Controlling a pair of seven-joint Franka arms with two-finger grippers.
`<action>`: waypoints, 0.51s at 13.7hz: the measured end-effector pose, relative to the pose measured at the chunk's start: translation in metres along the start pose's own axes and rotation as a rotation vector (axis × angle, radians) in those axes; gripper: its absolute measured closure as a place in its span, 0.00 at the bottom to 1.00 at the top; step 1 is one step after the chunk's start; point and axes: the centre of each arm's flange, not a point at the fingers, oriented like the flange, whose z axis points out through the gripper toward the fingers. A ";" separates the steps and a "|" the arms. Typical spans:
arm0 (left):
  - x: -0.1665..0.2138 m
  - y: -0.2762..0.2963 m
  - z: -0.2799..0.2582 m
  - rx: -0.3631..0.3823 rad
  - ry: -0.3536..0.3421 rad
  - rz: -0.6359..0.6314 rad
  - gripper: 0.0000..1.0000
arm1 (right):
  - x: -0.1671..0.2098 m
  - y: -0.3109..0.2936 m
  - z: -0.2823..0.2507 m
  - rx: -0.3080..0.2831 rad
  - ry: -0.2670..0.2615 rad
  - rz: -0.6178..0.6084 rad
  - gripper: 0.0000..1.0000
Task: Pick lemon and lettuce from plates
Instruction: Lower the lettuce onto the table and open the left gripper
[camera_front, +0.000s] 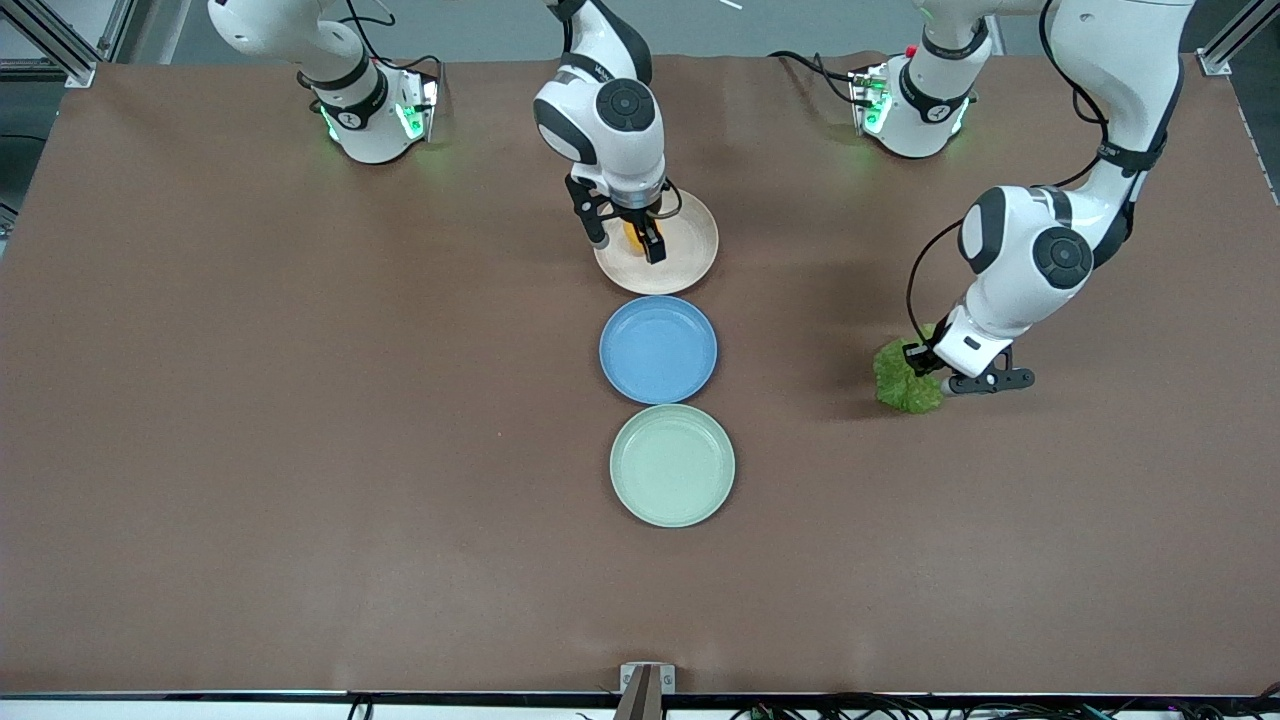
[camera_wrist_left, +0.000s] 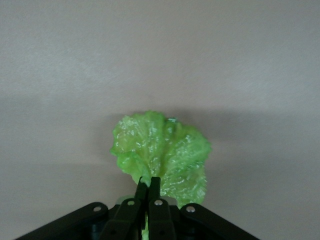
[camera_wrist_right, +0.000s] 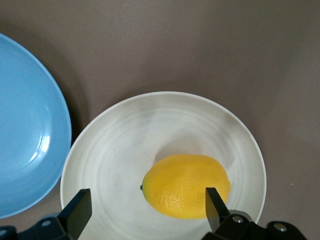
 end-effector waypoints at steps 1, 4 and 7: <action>-0.002 -0.005 0.003 0.002 -0.008 0.026 0.95 | 0.000 0.000 0.001 -0.002 0.001 0.000 0.00; -0.004 -0.011 0.006 0.002 -0.016 0.079 0.92 | 0.000 0.000 0.001 -0.001 0.001 0.000 0.00; 0.000 -0.011 -0.002 0.002 -0.018 0.110 0.60 | -0.006 -0.004 -0.007 0.020 -0.003 -0.122 0.00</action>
